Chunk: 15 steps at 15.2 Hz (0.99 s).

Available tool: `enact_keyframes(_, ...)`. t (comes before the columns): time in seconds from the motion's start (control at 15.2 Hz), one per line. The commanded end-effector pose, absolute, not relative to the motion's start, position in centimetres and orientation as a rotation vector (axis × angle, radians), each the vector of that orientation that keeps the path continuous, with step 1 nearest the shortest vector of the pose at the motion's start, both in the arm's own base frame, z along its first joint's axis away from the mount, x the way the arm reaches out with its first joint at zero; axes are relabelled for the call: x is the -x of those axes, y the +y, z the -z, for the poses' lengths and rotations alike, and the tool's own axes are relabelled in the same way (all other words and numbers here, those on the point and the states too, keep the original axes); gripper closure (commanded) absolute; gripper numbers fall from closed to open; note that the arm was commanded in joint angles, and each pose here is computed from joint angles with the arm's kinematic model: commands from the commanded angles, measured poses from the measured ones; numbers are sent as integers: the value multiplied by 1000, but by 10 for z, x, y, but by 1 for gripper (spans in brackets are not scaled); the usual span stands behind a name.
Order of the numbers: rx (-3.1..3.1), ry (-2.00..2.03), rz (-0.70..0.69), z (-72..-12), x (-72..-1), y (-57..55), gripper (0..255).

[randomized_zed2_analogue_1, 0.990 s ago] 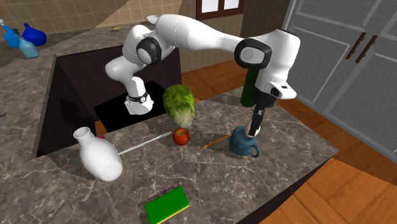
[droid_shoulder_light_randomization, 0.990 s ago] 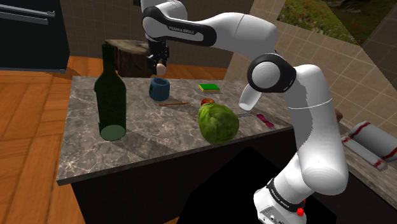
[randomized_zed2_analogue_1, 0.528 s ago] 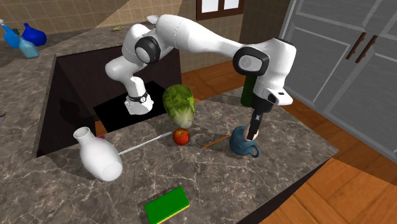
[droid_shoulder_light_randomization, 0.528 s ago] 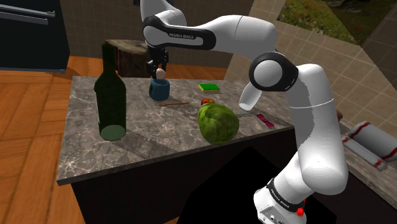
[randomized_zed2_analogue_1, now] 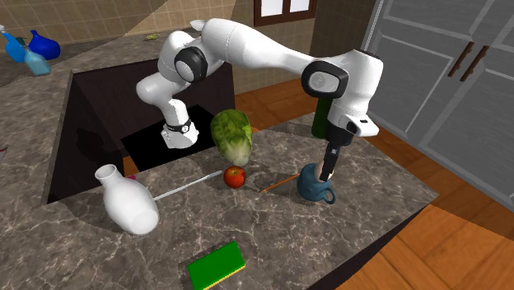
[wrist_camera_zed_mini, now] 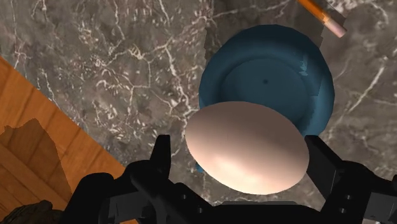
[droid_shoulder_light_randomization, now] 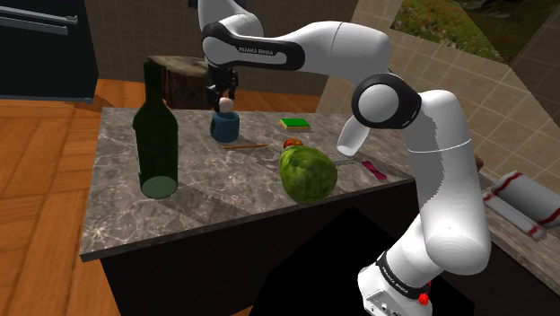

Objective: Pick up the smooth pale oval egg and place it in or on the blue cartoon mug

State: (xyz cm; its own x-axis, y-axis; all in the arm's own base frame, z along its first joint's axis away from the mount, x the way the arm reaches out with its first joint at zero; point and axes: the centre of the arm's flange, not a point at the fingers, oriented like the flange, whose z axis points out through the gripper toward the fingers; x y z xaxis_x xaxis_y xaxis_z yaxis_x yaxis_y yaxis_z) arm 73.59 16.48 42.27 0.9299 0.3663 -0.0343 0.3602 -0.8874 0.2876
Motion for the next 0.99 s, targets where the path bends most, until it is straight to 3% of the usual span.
enact_keyframes(0.0,-2797,538,-30,-423,-736,165,0)
enact_keyframes(0.4,-2797,538,-30,-471,-732,179,0)
enact_keyframes(0.92,-2797,538,-30,-470,-732,179,0)
